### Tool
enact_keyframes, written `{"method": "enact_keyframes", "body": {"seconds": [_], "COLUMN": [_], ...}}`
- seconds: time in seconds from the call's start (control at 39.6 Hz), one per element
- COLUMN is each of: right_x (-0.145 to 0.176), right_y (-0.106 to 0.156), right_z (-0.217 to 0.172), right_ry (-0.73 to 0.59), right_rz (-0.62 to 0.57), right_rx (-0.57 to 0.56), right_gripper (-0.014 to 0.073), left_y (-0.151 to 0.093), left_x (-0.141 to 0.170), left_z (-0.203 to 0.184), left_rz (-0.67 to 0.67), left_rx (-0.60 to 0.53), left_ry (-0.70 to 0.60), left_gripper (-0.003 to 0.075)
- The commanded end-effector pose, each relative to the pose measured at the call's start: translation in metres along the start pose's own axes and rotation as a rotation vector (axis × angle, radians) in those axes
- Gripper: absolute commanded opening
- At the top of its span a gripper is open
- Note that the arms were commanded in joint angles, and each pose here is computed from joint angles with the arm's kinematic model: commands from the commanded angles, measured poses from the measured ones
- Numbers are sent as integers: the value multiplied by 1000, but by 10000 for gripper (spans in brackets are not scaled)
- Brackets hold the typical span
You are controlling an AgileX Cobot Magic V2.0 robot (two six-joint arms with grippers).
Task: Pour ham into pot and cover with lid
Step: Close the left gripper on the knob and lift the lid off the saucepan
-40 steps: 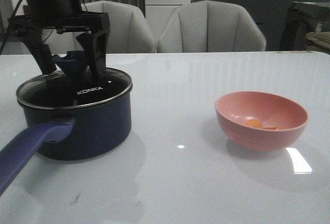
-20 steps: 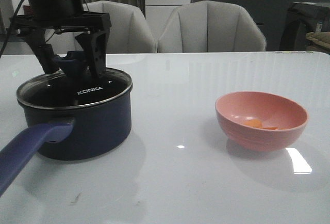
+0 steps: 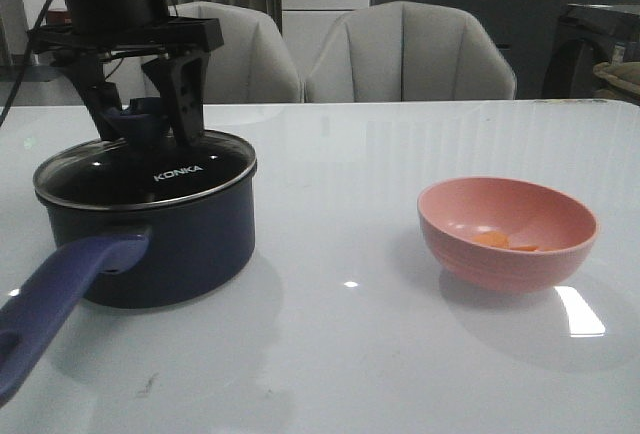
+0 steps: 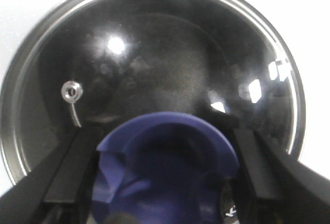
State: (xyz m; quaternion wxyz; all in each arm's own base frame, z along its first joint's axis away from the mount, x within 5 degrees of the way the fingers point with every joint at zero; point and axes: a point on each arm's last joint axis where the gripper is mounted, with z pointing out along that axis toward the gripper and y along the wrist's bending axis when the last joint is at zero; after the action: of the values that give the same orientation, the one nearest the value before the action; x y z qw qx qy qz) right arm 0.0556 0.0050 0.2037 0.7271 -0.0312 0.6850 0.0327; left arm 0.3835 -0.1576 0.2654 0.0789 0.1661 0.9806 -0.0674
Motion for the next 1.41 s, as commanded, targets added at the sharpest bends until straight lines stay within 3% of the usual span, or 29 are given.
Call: {"method": "enact_keyframes", "body": {"seconds": [0.0,1.39], "right_x": [-4,-4], "right_y": [0,0], "right_z": [-1,-1], "right_ry": [-77,-77], "right_rz": [-4,-4], "right_rx": [3,3], "right_gripper": [136,136], "left_y": [-4,-6], "left_x": [-1,-11], "left_z": [-23,-58], "left_rz": [-5,13], "left_rx": [16,1], "left_ry": [-54,-159], "left_gripper": [354,355]}}
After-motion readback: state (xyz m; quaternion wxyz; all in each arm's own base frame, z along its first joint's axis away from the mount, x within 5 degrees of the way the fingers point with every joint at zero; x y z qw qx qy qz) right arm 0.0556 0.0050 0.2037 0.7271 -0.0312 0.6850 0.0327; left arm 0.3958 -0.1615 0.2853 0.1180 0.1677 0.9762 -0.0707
